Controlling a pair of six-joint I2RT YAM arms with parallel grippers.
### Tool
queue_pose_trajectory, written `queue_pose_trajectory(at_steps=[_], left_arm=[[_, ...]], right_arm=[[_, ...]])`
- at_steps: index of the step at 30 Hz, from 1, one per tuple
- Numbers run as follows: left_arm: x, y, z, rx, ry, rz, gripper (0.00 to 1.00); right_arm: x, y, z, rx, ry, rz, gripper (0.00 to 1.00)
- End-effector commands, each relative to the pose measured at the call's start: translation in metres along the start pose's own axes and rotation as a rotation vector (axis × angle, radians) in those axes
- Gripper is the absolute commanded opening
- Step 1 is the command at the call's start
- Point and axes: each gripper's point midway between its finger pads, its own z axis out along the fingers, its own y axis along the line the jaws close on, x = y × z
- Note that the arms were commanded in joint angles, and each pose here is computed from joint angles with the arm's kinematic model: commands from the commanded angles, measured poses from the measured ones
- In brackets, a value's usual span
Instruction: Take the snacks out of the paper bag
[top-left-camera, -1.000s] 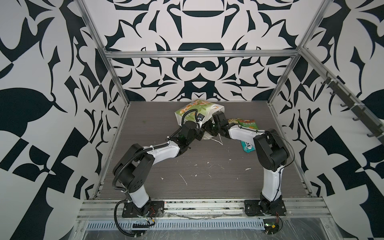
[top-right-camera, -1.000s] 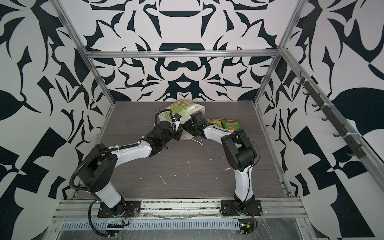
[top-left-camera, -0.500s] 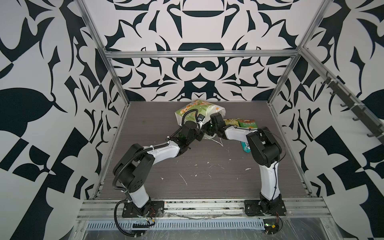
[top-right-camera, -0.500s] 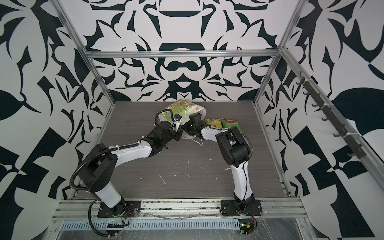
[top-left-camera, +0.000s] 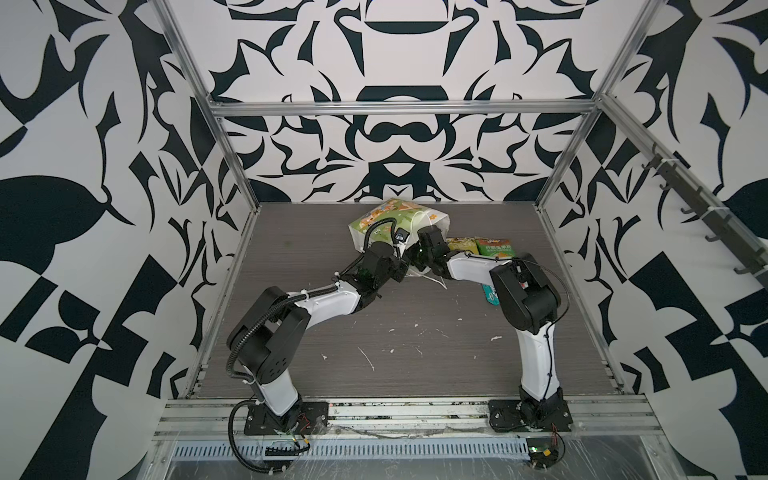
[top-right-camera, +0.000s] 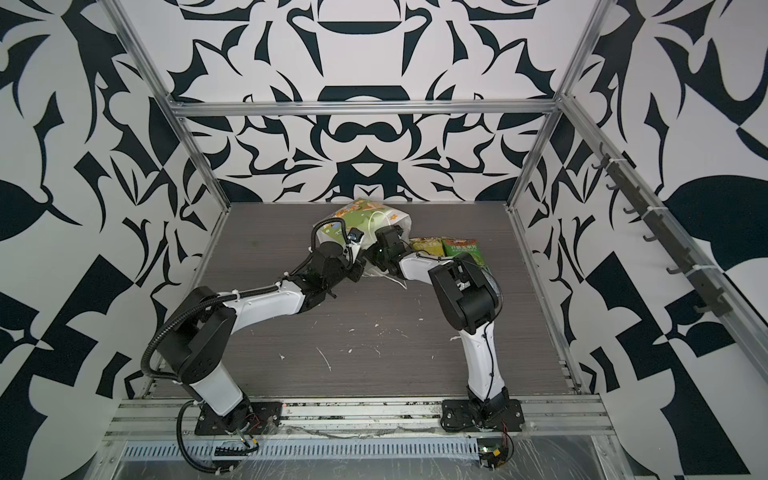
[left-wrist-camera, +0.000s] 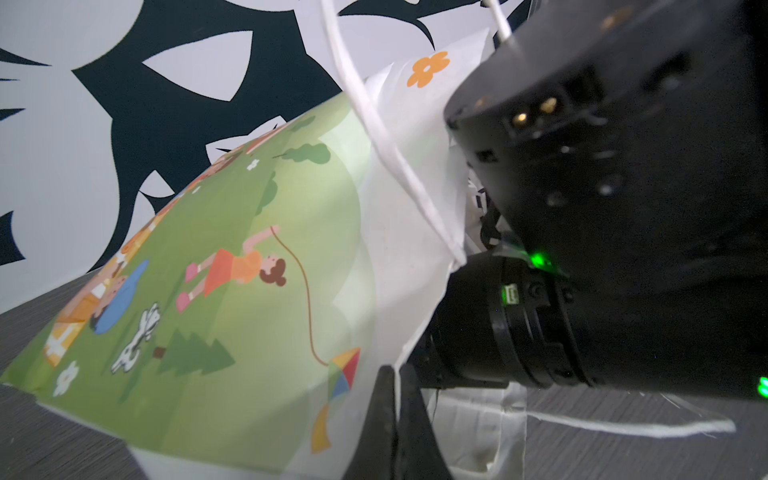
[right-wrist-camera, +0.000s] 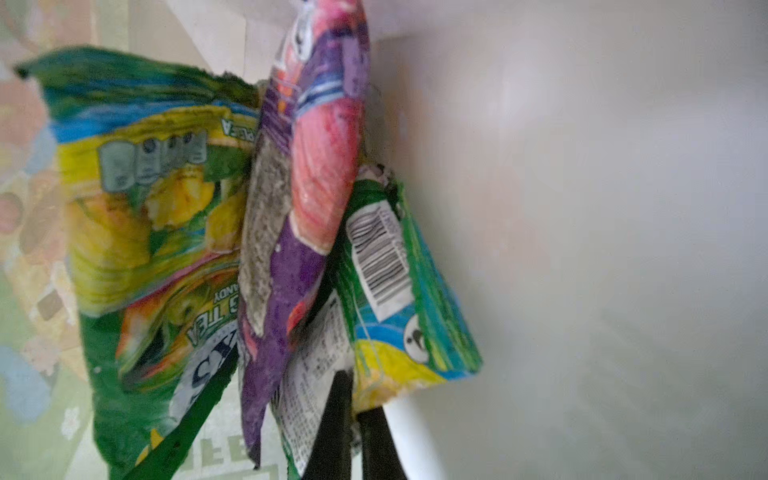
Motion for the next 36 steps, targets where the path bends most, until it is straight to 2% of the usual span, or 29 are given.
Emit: queue_pose_trajectory(at_steps=[1,21,22,24,27,31,36], left_arm=[[-0.005,0.009,0.002,-0.04,-0.015,-0.018,0.0],[0.001,0.017,0.004,-0.071,0.015,-0.033,0.0],[0.0,0.017,0.005,-0.071,0.014,-0.033,0.0],[-0.002,0.016,0.006,-0.066,0.012,-0.032,0.0],[-0.005,0.015,0.006,-0.056,0.009,-0.032,0.0],[-0.003,0.014,0.006,-0.053,0.017,-0.026,0.0],[-0.004,0.013,0.006,-0.045,0.018,-0.026,0.0]], right_arm=[[-0.016,0.041,-0.024,-0.076,-0.062,-0.037,0.0],[0.0,0.025,-0.06,-0.067,-0.032,-0.069,0.0],[0.003,0.024,-0.056,-0.074,-0.011,-0.066,0.01],[0.009,0.023,-0.047,-0.085,0.023,-0.047,0.13],[0.012,0.029,-0.038,-0.113,0.047,-0.039,0.22],[0.012,0.036,-0.03,-0.128,0.063,-0.035,0.3],[0.016,0.044,-0.02,-0.157,0.091,-0.011,0.34]])
